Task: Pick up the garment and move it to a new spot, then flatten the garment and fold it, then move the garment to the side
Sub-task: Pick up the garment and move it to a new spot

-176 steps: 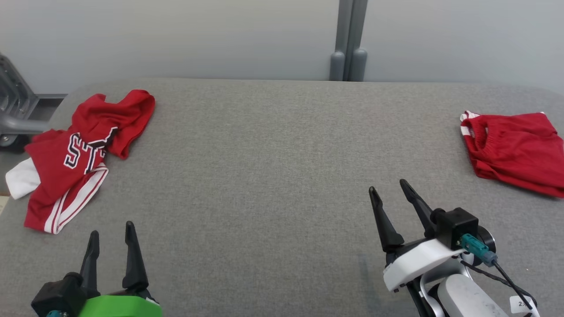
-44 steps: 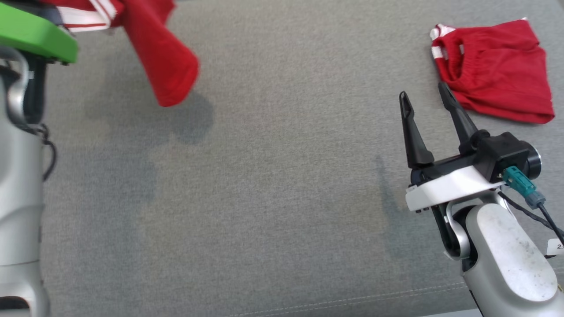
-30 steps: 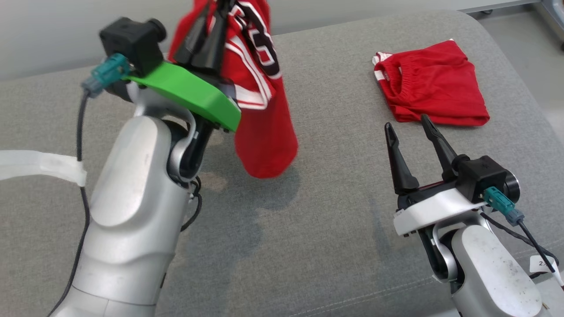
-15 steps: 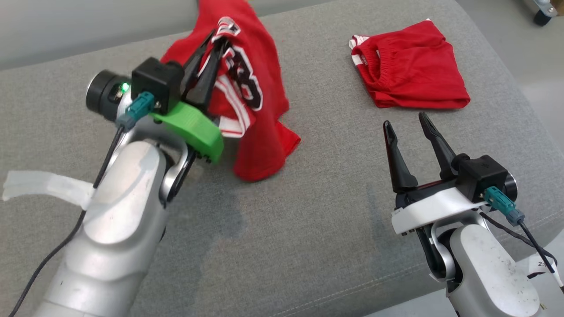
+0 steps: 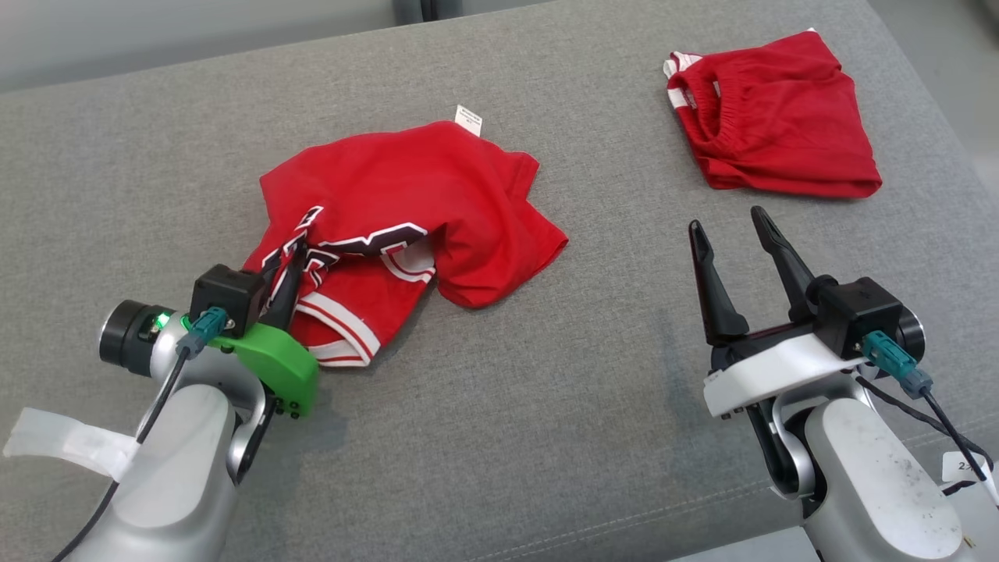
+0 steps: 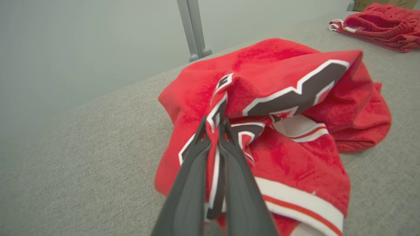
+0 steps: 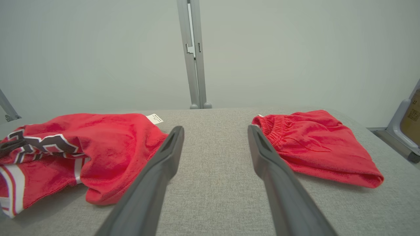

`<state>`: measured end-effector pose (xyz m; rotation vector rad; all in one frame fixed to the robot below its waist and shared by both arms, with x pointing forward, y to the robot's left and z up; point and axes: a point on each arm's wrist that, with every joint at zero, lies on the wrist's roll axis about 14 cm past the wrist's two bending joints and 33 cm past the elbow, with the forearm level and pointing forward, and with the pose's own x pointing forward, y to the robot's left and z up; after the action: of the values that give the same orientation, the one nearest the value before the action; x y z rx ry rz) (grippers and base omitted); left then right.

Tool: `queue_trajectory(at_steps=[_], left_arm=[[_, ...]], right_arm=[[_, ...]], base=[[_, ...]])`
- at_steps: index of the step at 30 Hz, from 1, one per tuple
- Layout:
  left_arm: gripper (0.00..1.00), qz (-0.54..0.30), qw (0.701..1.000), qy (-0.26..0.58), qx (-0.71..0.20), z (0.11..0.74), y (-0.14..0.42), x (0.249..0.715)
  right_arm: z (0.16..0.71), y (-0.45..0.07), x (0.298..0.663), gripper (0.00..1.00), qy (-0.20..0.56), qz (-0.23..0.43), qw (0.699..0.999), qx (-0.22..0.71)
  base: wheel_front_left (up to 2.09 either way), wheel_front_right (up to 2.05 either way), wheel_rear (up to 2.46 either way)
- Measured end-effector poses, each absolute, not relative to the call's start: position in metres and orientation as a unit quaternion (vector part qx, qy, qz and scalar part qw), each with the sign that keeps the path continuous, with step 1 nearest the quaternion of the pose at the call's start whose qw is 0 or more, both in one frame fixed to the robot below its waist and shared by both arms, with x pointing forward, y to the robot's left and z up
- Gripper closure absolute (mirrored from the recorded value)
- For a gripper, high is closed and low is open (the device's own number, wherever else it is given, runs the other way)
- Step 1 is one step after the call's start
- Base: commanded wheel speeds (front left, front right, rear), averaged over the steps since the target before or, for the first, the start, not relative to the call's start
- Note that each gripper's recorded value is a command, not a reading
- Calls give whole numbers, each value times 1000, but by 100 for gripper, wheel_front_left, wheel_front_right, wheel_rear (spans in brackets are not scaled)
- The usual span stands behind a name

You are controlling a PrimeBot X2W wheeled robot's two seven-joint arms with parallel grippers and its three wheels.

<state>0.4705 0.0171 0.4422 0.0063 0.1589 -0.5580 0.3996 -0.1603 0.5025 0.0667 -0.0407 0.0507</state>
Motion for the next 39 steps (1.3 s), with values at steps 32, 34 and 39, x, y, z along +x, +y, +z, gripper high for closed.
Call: queue_trajectory(at_steps=[32, 34, 39], left_arm=[[0, -208, 967, 133, -60, 410, 42, 405], [0, -198, 969, 131, -68, 412, 46, 405], [0, -168, 977, 88, -96, 440, 63, 416]], right_arm=[[496, -118, 419, 0, -6, 125, 992, 5], [497, -115, 425, 0, -4, 136, 991, -6], [500, -112, 445, 0, 6, 162, 986, -32]], base=[[0, 0, 0], [0, 0, 0], [0, 0, 0]])
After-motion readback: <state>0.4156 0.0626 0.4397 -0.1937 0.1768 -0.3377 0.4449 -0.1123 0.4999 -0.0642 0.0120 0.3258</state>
